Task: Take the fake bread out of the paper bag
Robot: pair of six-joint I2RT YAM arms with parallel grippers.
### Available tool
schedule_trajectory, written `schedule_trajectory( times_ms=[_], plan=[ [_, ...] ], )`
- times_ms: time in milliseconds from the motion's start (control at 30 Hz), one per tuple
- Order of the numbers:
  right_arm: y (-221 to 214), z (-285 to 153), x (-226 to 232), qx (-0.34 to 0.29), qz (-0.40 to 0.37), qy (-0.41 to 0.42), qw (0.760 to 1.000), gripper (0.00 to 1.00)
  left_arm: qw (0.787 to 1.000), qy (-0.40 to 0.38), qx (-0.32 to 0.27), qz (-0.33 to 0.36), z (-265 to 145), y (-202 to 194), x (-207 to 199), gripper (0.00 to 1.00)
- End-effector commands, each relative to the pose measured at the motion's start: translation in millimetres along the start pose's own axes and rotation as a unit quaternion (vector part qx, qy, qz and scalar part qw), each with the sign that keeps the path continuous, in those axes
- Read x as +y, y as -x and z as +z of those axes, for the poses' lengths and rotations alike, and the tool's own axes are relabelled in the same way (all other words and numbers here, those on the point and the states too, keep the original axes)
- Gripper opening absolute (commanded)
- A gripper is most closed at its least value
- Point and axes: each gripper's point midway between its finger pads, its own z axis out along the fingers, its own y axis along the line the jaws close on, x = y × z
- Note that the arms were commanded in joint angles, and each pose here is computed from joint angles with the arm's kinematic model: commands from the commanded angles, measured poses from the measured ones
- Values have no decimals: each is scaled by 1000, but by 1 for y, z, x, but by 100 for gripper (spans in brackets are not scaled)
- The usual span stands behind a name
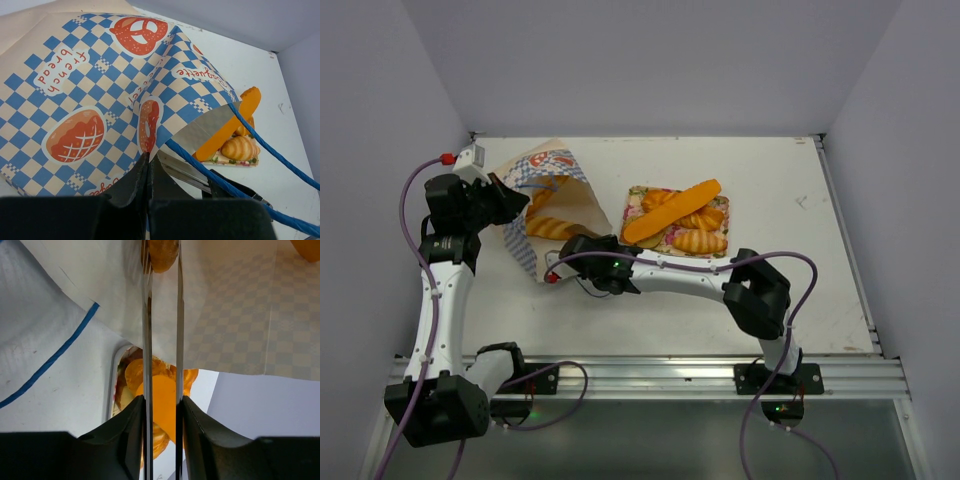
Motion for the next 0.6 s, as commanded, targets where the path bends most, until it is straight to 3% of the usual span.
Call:
schedule_trajectory(
  times_ms=[0,67,167,567],
  plan=[
    [-1,-3,-21,1,21,-32,999,33,999,-20,-28,6,-8,17,-13,0],
    [-4,-4,-24,2,25,-30,999,24,999,-20,-29,7,-9,17,-13,0],
    [-5,-5,-26,0,28,-29,999,19,999,-19,-29,7,-9,17,-13,0],
    [-1,-34,-46,-45,61,-24,997,2,1000,-8,-25,3,-1,12,-3,0]
  ],
)
